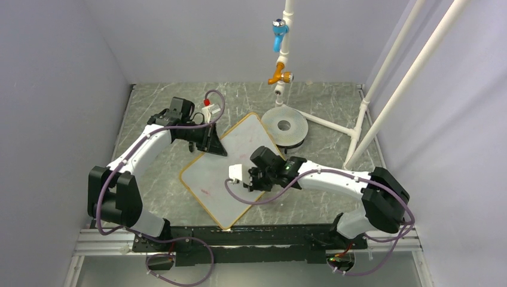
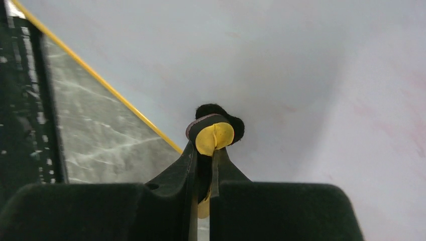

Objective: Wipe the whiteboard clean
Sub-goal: Erase the whiteboard, then place the whiteboard eraser at the center of the board.

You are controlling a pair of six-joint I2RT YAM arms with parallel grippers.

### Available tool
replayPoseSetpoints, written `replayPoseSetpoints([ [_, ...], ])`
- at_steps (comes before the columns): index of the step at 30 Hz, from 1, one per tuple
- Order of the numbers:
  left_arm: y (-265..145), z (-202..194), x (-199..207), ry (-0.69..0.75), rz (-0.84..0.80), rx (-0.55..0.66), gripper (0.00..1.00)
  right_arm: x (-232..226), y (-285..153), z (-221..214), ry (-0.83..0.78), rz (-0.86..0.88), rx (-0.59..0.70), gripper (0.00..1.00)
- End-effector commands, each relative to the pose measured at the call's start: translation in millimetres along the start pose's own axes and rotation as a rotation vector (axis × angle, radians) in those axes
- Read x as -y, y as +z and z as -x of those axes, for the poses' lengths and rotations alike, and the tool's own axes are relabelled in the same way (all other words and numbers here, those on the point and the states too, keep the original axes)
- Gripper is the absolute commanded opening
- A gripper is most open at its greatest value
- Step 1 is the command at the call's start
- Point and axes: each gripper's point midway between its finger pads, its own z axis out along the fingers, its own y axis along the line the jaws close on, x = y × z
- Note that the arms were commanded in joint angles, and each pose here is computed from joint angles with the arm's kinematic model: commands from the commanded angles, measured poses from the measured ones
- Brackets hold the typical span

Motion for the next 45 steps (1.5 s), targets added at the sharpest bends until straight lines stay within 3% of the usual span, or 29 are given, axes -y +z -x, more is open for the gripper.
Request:
replayPoseSetpoints([
  [1,-9,13,50,0.115,-0.173,0.04,0.0,5,-1,39,-0.055,0.001,0.095,0.0],
  [6,-8,12,53,0.121,-0.184,0.032,0.0,72,-29,52,0.034,-0.178,0.159,0.0],
  [11,-9,13,56,0.132,-0.184,0.028,0.0,140,-61,32,0.167,-0.33,0.187,0.0],
  [14,-12,15,58,0.136,-0.176,0.03,0.0,157,-76,12,0.215,-0.357,0.179,0.0],
  [23,-36,30,60,0.228,-0.009,0.051,0.0,83,-119,-33,0.105,-0.167,0.212,0.0],
  [32,-67,43,81,0.324,0.092,0.105,0.0,23,-76,-116,0.136,-0.038,0.067,0.02],
  [35,-73,46,88,0.347,0.097,0.114,0.0,14,-65,-127,0.133,0.022,0.037,0.16],
  [40,-75,42,94,0.363,0.088,0.115,0.0,17,-67,-122,0.139,0.056,0.032,0.64],
  [43,-73,38,95,0.37,0.087,0.109,0.0,27,-83,-102,0.117,0.034,0.076,0.85],
  [45,-71,36,94,0.372,0.093,0.097,0.0,30,-93,-90,0.091,0.036,0.105,0.94],
])
